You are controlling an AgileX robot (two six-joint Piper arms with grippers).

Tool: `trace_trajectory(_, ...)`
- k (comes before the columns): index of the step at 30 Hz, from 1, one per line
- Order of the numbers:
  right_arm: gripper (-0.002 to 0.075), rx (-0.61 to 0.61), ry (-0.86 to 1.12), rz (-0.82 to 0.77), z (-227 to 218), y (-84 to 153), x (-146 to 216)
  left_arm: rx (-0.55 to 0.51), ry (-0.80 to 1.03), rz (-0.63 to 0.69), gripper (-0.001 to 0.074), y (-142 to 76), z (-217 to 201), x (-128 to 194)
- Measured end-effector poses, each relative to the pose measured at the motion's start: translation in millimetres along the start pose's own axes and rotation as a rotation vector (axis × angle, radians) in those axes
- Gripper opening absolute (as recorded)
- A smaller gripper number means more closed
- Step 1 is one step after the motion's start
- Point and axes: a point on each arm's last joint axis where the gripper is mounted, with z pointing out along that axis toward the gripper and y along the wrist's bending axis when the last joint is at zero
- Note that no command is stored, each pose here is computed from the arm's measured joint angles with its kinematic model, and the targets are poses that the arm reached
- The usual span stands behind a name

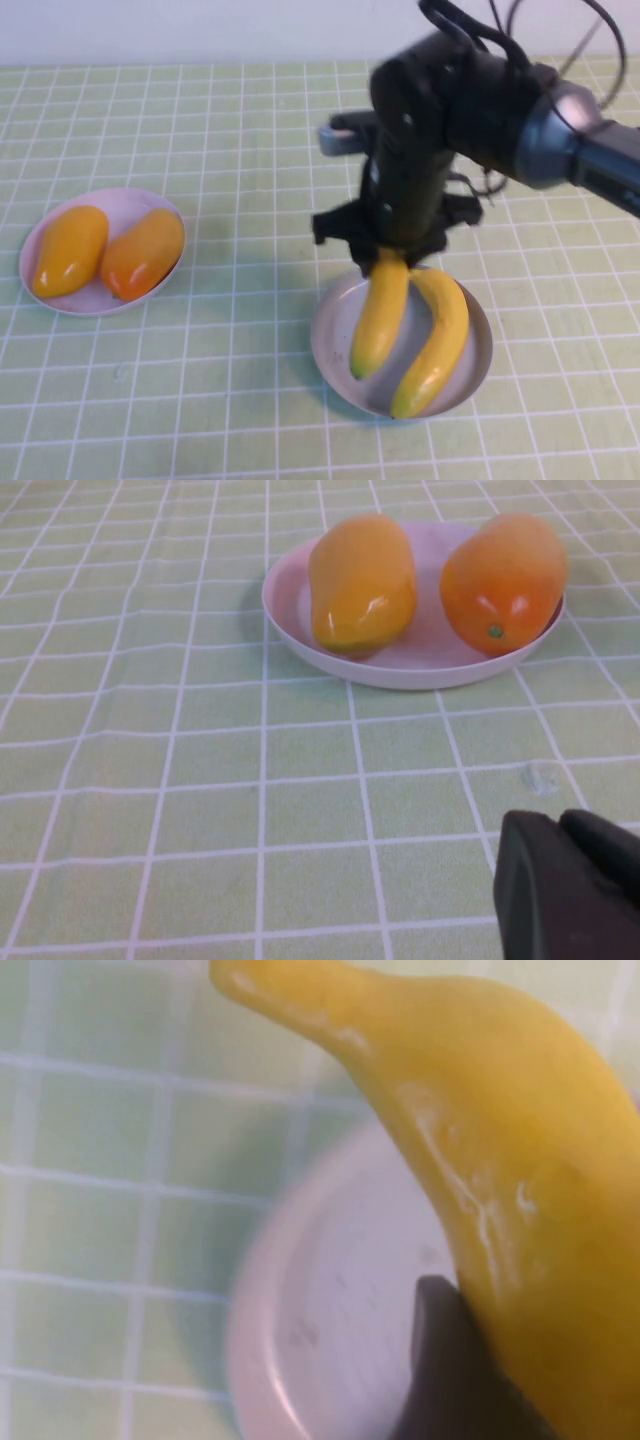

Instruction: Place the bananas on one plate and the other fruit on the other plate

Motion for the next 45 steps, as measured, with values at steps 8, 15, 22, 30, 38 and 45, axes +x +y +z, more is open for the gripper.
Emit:
trace_trajectory(8, 0.0307, -0.022, 0.083, 0.127, 34, -22, 26, 0.0, 0.0, 0.0, 0.0002, 0, 0, 0)
trace_trajectory(15, 0.0307, -0.035, 0.076, 0.133, 49, -19, 24, 0.0, 0.0, 0.0, 0.0002, 0, 0, 0)
trace_trajectory(22, 0.0416, -0.023, 0.087, 0.131, 53, -19, 25, 0.0, 0.0, 0.0, 0.0002, 0, 0, 0)
trace_trajectory(30, 0.0428, -0.016, 0.058, 0.11, 30, -21, 28, 0.0, 0.0, 0.0, 0.0002, 0, 0, 0)
trace_trajectory(38, 0.0076, -0.067, -0.103, -0.012, -61, -17, 70, 0.0, 0.0, 0.0, 0.0002, 0, 0, 0)
trace_trajectory(45, -0.0009, -0.014, -0.149, -0.092, -102, -52, 119, 0.0, 0.0, 0.0, 0.0002, 0, 0, 0)
